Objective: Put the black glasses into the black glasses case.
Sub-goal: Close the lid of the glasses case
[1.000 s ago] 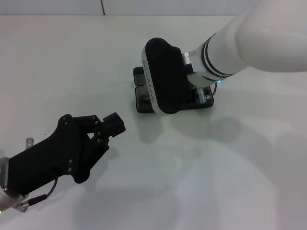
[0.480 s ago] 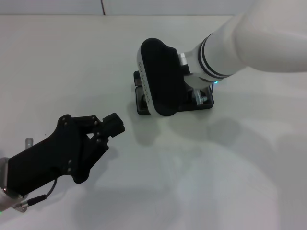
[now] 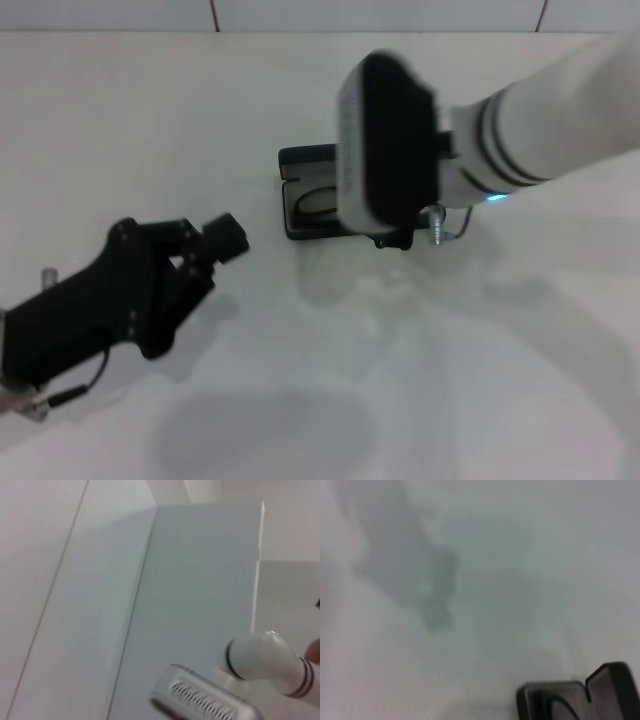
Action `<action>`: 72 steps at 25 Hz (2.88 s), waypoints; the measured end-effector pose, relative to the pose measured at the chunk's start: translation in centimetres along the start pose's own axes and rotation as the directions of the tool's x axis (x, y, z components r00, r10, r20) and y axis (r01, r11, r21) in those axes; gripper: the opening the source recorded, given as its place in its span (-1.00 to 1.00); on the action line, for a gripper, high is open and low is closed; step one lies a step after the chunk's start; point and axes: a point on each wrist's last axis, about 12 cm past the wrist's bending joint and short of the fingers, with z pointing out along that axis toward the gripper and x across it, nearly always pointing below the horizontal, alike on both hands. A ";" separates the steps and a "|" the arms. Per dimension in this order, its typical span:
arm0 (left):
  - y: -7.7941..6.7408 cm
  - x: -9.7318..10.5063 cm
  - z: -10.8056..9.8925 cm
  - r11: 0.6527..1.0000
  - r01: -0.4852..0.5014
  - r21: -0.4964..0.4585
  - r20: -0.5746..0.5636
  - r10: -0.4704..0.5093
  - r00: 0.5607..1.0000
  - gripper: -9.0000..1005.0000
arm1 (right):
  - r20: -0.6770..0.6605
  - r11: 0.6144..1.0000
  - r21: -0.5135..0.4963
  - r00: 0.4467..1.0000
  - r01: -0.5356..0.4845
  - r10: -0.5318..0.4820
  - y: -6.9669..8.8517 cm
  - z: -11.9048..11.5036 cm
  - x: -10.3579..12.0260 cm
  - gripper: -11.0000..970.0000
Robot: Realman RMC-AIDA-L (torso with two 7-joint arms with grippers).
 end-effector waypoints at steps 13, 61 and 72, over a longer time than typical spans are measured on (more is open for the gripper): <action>7.2 -7.9 3.5 0.995 -0.099 0.023 0.023 0.098 0.995 -0.85 | 0.430 0.849 -0.249 0.733 -0.465 0.527 3.4 -11.3 10.0 -0.67; 14.9 -1.7 19.4 0.983 -0.164 -0.077 -0.792 0.040 0.609 -0.43 | 0.536 0.624 -0.482 0.356 -0.615 0.765 12.4 -11.5 23.0 -0.67; 14.5 -1.1 19.4 0.986 -0.154 -0.064 -0.803 0.041 0.595 -0.47 | 0.533 0.609 -0.492 0.339 -0.622 0.776 12.6 -11.2 23.1 -0.67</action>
